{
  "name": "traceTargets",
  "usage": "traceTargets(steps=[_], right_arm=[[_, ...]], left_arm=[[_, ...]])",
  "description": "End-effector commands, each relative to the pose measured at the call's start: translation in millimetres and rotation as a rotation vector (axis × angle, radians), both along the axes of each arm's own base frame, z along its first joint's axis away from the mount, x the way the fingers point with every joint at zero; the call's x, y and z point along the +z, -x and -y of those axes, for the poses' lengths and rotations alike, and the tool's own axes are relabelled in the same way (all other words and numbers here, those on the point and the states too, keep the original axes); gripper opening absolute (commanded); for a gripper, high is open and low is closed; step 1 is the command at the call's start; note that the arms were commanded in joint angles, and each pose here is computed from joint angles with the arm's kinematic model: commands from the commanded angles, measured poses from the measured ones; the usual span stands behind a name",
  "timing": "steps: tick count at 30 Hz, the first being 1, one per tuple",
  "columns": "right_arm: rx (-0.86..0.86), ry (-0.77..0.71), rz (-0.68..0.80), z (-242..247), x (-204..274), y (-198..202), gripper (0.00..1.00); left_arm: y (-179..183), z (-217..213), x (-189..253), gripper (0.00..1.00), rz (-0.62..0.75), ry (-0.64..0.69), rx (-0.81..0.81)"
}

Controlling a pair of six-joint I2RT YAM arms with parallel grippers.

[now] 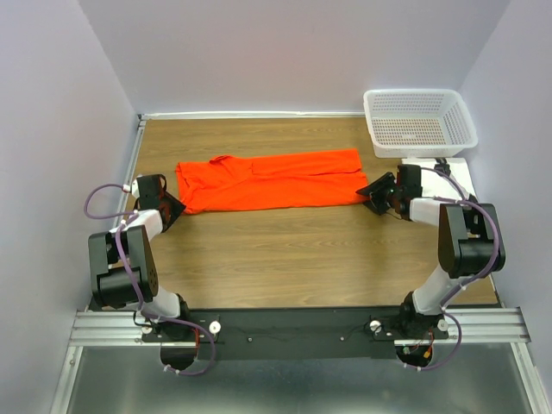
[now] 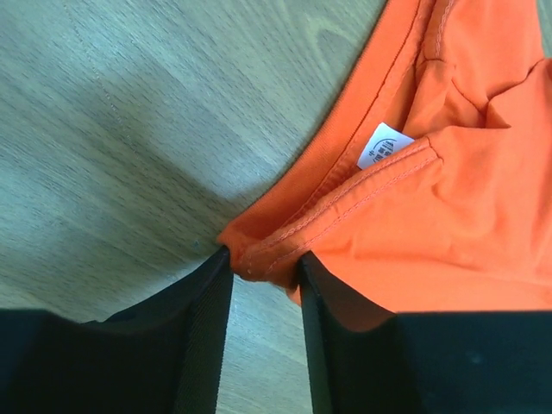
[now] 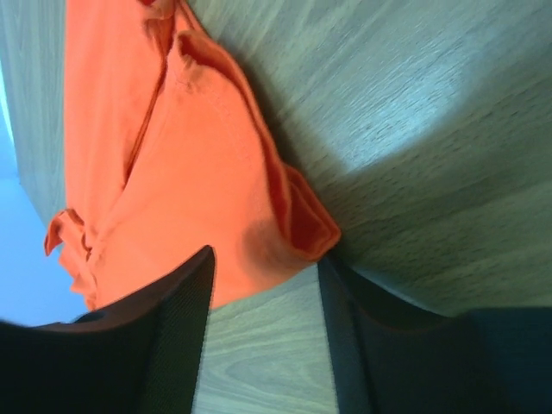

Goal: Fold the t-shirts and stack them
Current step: Fold the tshirt

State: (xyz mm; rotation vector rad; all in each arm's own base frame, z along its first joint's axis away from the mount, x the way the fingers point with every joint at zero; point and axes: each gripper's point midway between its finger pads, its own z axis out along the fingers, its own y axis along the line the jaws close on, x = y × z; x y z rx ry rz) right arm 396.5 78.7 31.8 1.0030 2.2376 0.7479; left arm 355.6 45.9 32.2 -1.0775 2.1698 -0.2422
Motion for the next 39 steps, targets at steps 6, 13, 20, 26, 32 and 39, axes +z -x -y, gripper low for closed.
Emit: traceTargets(steps=[6,13,20,26,32,39], right_arm=[[-0.061,0.073,-0.126,29,-43,26,0.25],[-0.069,0.083,-0.151,52,-46,42,0.0],[-0.04,0.18,-0.247,71,-36,87,0.0],[-0.012,0.222,-0.325,73,-30,123,0.04],[0.02,0.246,-0.27,74,-1,113,0.41],[0.085,0.323,-0.092,75,59,74,0.56]], left_arm=[[-5,-19,-3,0.24,-0.027,-0.069,0.034],[7,-34,-1,0.02,-0.102,-0.121,0.058],[59,-30,9,0.02,-0.158,-0.126,0.099],[96,-7,4,0.06,-0.152,-0.024,0.129],[95,-9,23,0.49,-0.122,-0.044,0.128],[85,-32,69,0.65,-0.034,-0.167,0.165]])
